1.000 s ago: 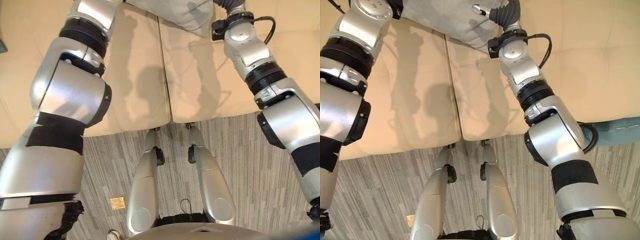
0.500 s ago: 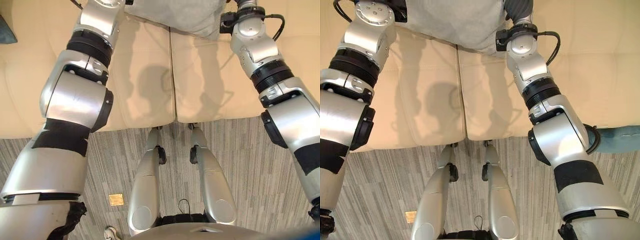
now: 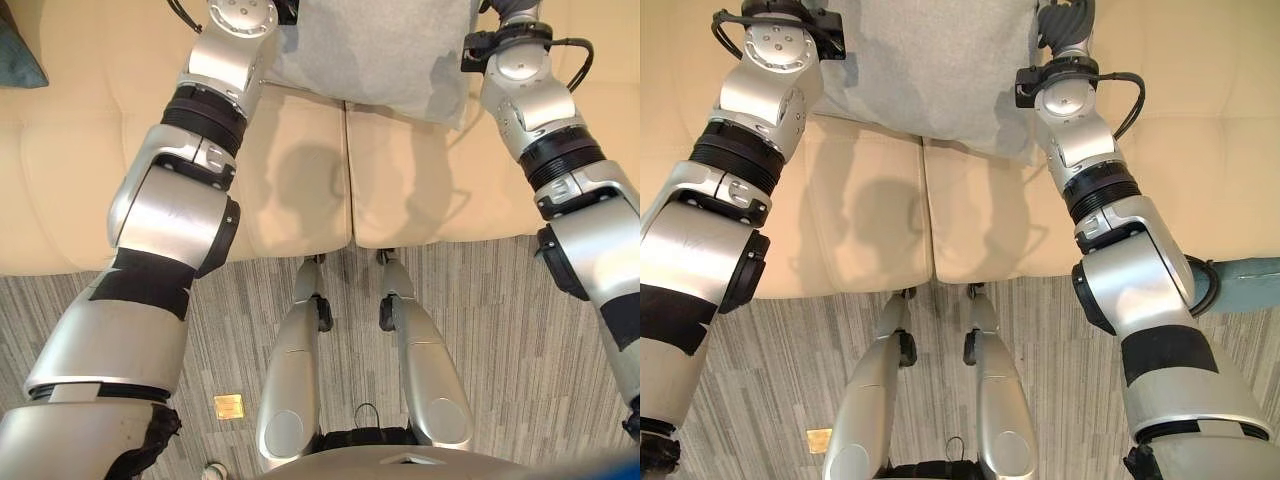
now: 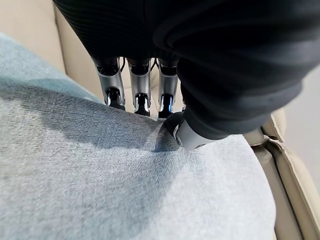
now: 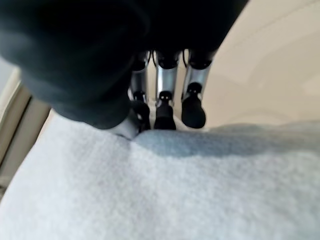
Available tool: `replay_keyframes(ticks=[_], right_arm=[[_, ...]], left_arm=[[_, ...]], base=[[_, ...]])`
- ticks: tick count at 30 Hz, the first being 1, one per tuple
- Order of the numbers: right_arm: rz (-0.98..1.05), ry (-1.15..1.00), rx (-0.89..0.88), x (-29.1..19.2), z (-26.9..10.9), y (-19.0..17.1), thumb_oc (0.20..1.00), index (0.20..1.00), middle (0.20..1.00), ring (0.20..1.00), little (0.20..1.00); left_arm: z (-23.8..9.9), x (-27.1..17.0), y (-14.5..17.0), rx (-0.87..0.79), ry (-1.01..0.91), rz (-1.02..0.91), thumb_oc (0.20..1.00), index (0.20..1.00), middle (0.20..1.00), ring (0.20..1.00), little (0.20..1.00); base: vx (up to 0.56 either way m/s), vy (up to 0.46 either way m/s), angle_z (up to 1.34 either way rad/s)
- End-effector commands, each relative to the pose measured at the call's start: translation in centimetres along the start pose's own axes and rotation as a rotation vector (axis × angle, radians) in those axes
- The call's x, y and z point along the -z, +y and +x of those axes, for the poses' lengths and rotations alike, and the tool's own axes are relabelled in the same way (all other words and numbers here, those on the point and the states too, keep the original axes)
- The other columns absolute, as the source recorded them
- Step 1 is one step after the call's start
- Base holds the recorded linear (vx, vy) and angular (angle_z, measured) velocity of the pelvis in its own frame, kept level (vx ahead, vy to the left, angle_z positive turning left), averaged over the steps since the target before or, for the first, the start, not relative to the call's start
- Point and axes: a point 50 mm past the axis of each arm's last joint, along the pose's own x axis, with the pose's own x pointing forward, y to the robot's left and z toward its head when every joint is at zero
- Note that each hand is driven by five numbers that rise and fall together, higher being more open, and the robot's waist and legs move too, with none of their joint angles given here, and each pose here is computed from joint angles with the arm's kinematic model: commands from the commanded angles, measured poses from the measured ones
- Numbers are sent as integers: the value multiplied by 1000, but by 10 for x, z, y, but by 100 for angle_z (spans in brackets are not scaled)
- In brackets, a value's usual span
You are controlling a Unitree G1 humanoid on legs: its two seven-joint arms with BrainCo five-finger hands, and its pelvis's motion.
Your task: Pick up all the scattered cushions and arrange them neatly on the sofa.
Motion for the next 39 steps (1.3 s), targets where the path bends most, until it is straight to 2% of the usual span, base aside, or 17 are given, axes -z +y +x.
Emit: replay_keyframes(ticks=[1,6,11,15,21,26,30,39], right_arm=[[159,-444,-69,-122,-6,28,200,200,200,200,200],[161,-641,-4,-165,-18,25,200,200,200,200,200],[-63,-814,62,-205,-22,25,200,200,200,200,200],[-58,-870,139,-218,-25,17,200,200,200,200,200],[-105,-810,118,-211,-17,24,200,200,200,200,200],[-148,-733,78,-196,-10,29,200,200,200,200,200],[-257,-700,85,-187,-1,23,200,200,200,200,200],[-294,-612,109,-172,10,11,200,200,200,200,200]], left_arm=[[-6,-86,-24,34,-334,-197,200,200,200,200,200],[-10,-107,-8,-69,-457,-216,200,200,200,200,200],[-7,-125,3,-140,-503,-244,200,200,200,200,200],[-7,-131,11,-187,-529,-246,200,200,200,200,200],[3,-136,14,-177,-504,-144,200,200,200,200,200],[5,-138,15,-168,-493,-148,200,200,200,200,200],[1,-134,-1,-117,-464,-211,200,200,200,200,200],[-2,-135,-16,-69,-449,-221,200,200,200,200,200]], base=[[0,0,0],[6,4,0],[7,-5,0],[4,-10,2],[-4,-19,6],[-9,3,0],[0,0,0],[0,0,0]])
